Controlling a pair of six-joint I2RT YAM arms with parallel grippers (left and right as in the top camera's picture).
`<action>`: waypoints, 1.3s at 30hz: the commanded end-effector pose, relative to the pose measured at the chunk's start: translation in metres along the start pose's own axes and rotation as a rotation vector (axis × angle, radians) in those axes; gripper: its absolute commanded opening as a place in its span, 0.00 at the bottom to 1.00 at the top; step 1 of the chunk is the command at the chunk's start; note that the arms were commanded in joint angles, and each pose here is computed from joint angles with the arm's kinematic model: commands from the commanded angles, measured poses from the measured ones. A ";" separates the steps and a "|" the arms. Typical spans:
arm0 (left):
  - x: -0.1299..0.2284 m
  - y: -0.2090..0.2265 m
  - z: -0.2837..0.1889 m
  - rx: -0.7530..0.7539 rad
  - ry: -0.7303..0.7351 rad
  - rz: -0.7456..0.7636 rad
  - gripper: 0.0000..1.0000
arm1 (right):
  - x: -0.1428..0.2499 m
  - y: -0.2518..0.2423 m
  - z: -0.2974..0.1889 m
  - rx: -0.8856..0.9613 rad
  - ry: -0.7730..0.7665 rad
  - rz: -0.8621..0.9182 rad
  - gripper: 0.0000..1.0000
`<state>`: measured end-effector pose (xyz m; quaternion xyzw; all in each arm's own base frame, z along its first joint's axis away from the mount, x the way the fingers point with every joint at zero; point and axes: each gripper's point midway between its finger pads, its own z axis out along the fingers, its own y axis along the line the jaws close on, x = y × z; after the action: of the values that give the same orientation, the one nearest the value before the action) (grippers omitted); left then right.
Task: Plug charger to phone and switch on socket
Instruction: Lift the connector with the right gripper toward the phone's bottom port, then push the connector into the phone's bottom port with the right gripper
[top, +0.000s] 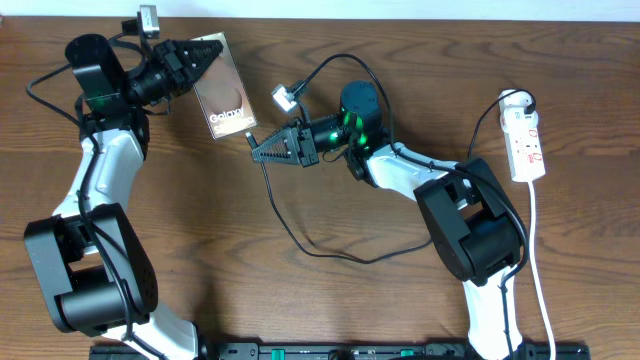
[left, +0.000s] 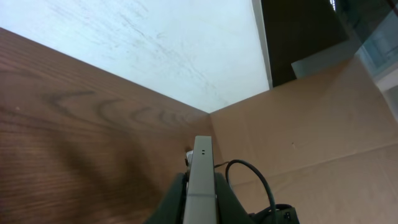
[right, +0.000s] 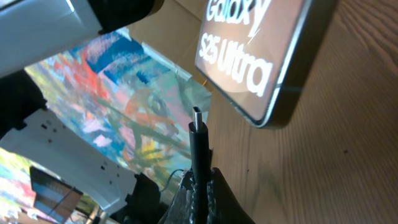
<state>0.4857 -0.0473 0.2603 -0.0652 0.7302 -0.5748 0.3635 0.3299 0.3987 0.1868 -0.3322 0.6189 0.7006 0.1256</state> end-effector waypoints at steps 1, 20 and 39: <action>-0.008 -0.014 -0.002 0.007 -0.026 0.005 0.07 | -0.008 -0.001 0.000 0.017 -0.032 0.049 0.01; -0.015 -0.012 0.002 -0.015 -0.073 -0.040 0.08 | -0.016 -0.006 0.003 0.048 -0.085 0.109 0.01; -0.006 -0.017 0.012 -0.004 -0.048 -0.038 0.07 | -0.016 -0.006 0.003 0.048 -0.086 0.112 0.01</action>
<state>0.4979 -0.0462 0.2607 -0.1148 0.7261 -0.5689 0.3686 0.3438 0.4039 0.1877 -0.2661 0.6481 0.7042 0.1156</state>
